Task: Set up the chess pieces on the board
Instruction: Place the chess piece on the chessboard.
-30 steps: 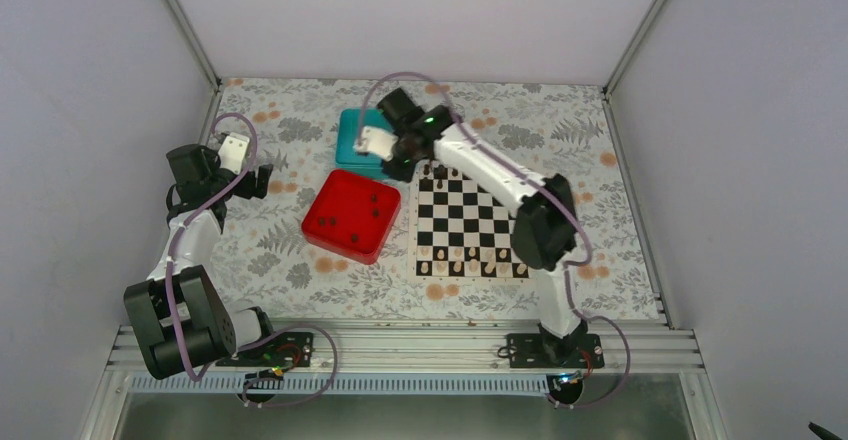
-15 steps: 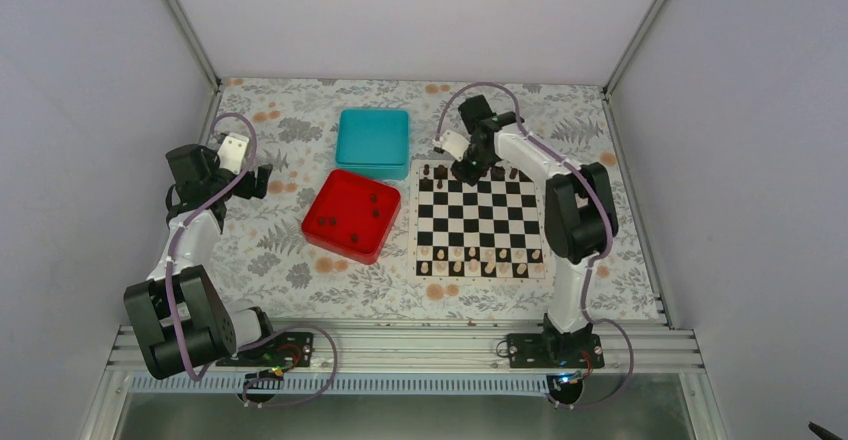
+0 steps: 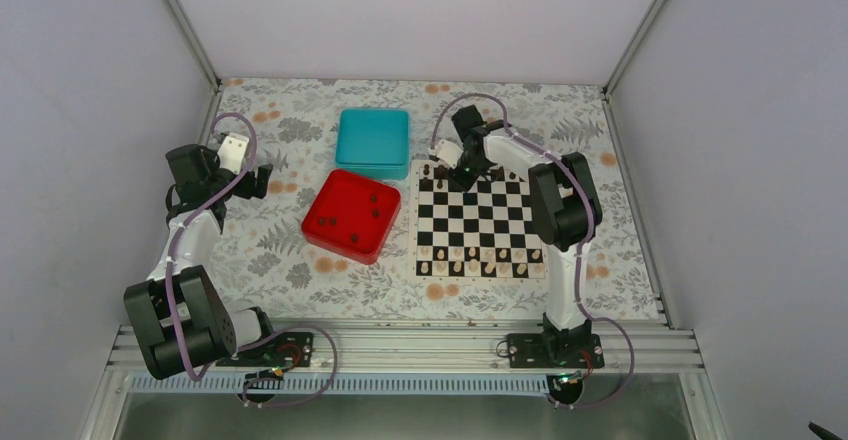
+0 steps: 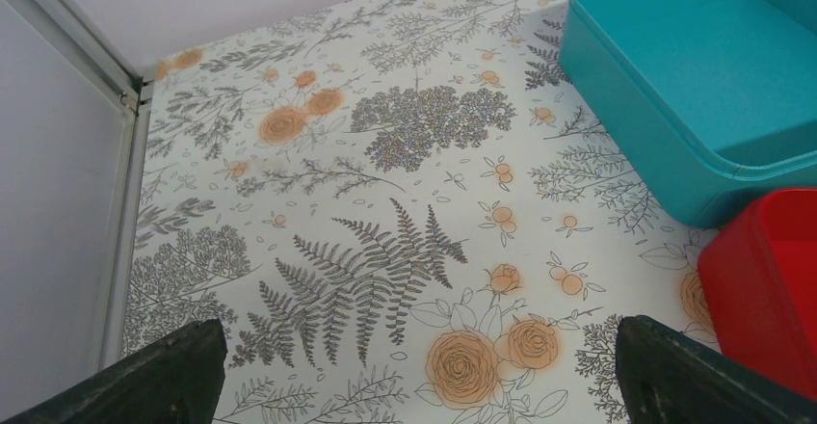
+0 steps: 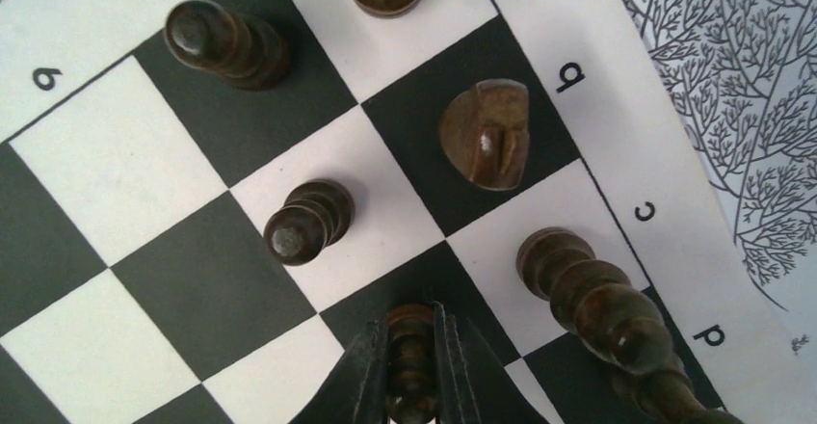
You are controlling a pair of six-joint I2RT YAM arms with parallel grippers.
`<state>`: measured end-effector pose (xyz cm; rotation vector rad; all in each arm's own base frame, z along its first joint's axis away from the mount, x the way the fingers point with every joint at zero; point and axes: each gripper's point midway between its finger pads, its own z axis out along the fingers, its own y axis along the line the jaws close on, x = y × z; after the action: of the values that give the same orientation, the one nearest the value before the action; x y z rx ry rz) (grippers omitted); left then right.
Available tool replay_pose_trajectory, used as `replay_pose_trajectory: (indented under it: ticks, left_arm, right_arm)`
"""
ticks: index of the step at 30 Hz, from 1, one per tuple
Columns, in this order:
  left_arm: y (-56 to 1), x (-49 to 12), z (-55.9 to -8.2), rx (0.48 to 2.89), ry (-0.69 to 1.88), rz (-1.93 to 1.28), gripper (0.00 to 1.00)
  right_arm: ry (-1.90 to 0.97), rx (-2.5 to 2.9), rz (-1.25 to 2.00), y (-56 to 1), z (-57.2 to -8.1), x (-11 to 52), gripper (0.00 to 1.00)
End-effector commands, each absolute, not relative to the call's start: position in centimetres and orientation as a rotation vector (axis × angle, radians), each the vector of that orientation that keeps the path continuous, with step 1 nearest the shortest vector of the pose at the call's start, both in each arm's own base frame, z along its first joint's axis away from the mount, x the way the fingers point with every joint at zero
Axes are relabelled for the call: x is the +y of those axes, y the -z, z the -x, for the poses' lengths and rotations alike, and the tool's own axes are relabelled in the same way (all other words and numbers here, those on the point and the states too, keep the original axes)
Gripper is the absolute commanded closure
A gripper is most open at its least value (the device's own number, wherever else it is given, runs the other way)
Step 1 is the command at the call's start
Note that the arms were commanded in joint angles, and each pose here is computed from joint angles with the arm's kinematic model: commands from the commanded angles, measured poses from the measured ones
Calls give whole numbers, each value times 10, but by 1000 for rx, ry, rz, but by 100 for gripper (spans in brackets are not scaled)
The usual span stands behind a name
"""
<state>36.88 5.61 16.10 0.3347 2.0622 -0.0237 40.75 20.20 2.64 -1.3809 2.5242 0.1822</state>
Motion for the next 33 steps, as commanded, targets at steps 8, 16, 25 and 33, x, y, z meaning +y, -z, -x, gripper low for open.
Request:
replay_pose_trajectory:
  ticks: [8, 16, 25, 33]
  left_arm:
    - [-167, 54, -369, 2033, 40, -340, 0]
    - [-167, 53, -369, 2034, 50, -345, 0]
    - [-169, 52, -368, 2030, 57, -350, 0]
    - [-169, 51, -368, 2029, 60, -353, 0]
  right_arm:
    - [-158, 2499, 1347, -32, -420, 202, 96]
    - [-165, 2516, 1362, -27, -416, 200, 91]
    - [-183, 2496, 1355, -41, -416, 203, 78]
    - [-238, 2456, 1354, -77, -413, 210, 75]
